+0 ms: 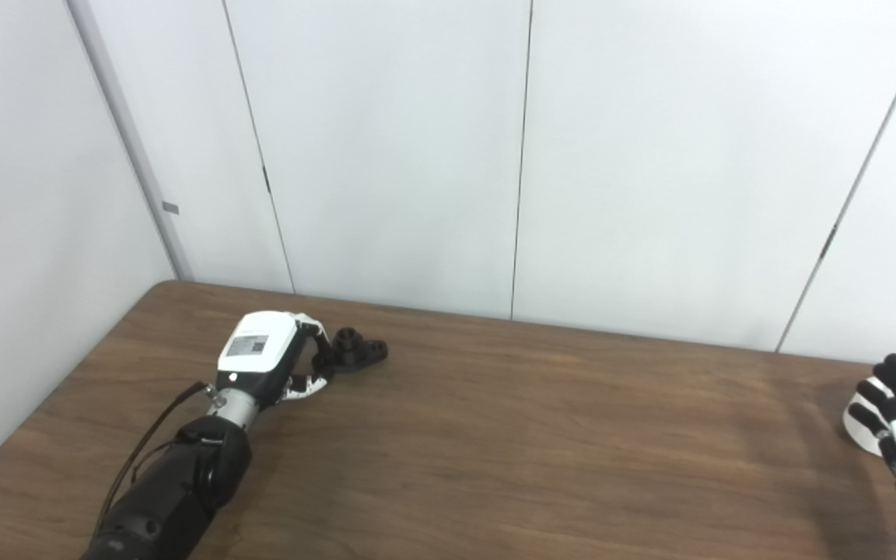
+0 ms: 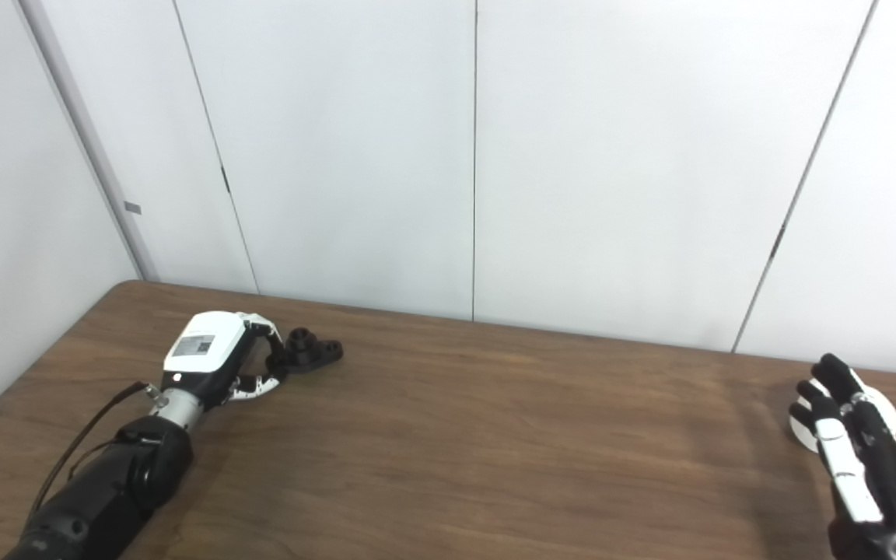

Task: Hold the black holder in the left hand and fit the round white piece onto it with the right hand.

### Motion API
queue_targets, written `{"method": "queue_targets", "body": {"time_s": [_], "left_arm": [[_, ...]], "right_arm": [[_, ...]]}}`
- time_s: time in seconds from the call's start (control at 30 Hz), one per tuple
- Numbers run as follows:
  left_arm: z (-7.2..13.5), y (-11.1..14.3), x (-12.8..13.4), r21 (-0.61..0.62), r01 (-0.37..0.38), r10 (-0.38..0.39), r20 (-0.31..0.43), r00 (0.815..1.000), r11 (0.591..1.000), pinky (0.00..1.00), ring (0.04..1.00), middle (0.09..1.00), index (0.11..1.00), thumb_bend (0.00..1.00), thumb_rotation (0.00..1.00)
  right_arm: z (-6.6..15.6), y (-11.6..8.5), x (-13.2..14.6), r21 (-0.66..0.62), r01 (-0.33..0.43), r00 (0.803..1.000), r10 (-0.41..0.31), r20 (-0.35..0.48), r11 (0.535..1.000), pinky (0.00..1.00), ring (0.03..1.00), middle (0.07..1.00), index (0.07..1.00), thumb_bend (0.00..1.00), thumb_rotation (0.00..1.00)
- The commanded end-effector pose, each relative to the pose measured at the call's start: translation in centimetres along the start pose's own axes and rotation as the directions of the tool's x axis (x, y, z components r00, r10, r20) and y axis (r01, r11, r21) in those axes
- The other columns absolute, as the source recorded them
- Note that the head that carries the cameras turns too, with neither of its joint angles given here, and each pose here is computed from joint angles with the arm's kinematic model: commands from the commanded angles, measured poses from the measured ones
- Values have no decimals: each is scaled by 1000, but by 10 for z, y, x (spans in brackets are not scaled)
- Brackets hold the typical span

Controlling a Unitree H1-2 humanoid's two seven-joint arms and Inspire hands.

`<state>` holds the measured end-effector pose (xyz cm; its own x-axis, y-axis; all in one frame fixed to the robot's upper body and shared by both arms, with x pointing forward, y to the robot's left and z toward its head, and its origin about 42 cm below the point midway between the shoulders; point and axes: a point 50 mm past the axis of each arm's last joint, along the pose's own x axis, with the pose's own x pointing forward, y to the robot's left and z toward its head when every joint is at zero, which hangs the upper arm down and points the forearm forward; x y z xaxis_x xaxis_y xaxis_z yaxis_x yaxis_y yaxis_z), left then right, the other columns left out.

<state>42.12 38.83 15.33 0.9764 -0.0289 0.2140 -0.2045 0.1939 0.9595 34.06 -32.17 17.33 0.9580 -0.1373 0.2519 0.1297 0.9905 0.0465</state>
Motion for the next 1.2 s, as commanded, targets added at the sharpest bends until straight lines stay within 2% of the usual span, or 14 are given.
{"method": "queue_targets", "body": {"time_s": [0.0, 0.1, 0.4, 0.67, 0.9, 1.17], "left_arm": [[-1, 27, 19, 5, -92, 92, 6, 996, 996, 783, 820, 817, 773, 991, 344], [-4, 28, 18, -6, -82, 82, -15, 997, 997, 822, 845, 848, 843, 1000, 426], [-13, 31, 19, 2, -96, 96, -25, 995, 995, 826, 853, 852, 853, 1000, 425], [-13, 31, 20, -6, -66, 66, -44, 997, 998, 824, 858, 853, 821, 1000, 402], [-6, 25, 27, -36, 30, -33, -90, 995, 999, 829, 858, 839, 777, 1000, 404], [2, 15, 33, -45, 66, -69, -77, 995, 997, 822, 846, 816, 738, 1000, 445]], "right_arm": [[20, -1, 12, -11, -5, 997, 6, 79, 1000, 848, 879, 905, 872, 349, 614], [18, -3, 11, -11, -6, 997, 7, 76, 1000, 866, 885, 911, 875, 356, 617], [15, -6, 13, -19, -7, 997, 8, 77, 1000, 855, 893, 922, 884, 362, 636], [15, -5, 12, -19, -6, 997, 7, 77, 1000, 854, 883, 913, 874, 357, 628], [16, -5, 9, -20, -18, 997, 20, 80, 1000, 860, 889, 921, 882, 368, 641], [20, -4, 5, -25, -12, 997, 14, 81, 1000, 850, 888, 921, 882, 364, 641]]}}
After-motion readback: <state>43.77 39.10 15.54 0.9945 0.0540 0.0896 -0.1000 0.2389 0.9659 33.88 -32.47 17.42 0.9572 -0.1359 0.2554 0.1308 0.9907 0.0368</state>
